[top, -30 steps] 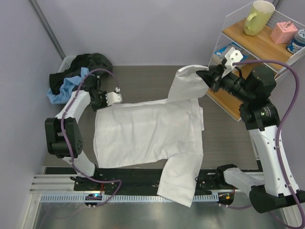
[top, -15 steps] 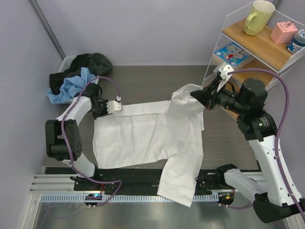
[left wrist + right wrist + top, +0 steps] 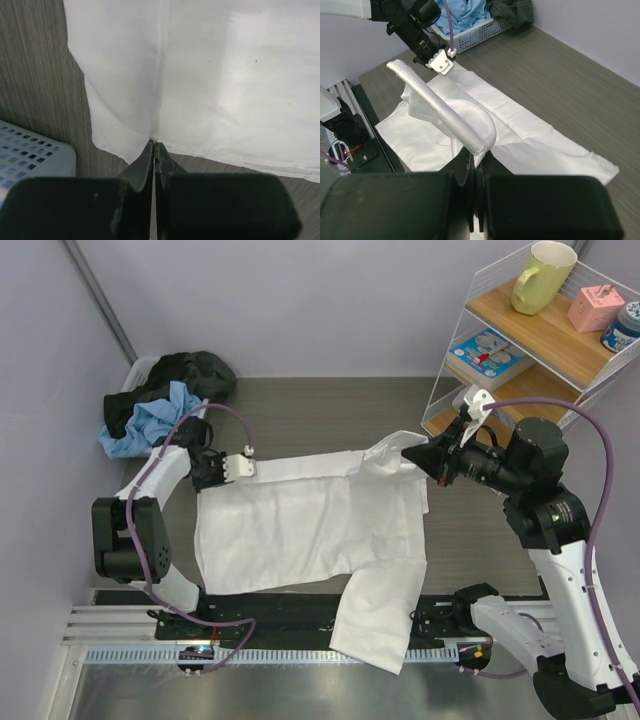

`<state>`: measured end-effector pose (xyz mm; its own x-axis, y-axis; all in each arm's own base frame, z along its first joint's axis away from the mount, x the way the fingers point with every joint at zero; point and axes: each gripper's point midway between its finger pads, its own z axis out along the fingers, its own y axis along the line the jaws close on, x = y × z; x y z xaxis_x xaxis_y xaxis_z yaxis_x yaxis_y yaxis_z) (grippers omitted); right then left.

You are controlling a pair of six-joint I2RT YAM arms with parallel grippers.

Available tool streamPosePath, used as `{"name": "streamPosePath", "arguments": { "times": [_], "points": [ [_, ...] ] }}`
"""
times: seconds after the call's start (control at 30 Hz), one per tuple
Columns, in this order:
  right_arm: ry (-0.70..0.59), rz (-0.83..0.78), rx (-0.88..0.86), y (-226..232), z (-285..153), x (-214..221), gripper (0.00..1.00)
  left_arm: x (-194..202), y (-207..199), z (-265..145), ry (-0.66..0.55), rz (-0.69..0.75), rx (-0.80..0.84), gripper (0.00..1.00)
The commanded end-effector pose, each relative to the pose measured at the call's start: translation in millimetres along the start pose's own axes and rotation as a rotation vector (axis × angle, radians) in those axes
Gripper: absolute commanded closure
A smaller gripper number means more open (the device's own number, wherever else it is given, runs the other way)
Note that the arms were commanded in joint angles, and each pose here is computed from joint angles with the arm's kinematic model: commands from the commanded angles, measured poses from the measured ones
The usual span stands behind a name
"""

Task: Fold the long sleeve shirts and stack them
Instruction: Fold the shirt

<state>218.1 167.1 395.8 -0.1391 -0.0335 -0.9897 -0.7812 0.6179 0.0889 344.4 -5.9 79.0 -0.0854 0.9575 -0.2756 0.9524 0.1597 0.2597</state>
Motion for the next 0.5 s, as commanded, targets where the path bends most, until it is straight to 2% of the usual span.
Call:
{"name": "streamPosePath", "arguments": {
  "times": [0.0, 0.2, 0.47],
  "points": [
    [0.039, 0.067, -0.039, 8.8, 0.5, 22.5, 0.99, 5.0, -11.7, 5.7, 0.012, 0.023, 0.030, 1.00],
    [0.075, 0.140, -0.079, 18.9, 3.3, 43.1, 0.99, 15.4, -12.3, 25.9, 0.046, 0.021, 0.051, 1.00],
    [0.063, 0.172, -0.127, 38.0, -3.9, 42.5, 0.99, 19.5, -18.9, 33.9, 0.056, 0.029, 0.088, 0.99]
  ]
}}
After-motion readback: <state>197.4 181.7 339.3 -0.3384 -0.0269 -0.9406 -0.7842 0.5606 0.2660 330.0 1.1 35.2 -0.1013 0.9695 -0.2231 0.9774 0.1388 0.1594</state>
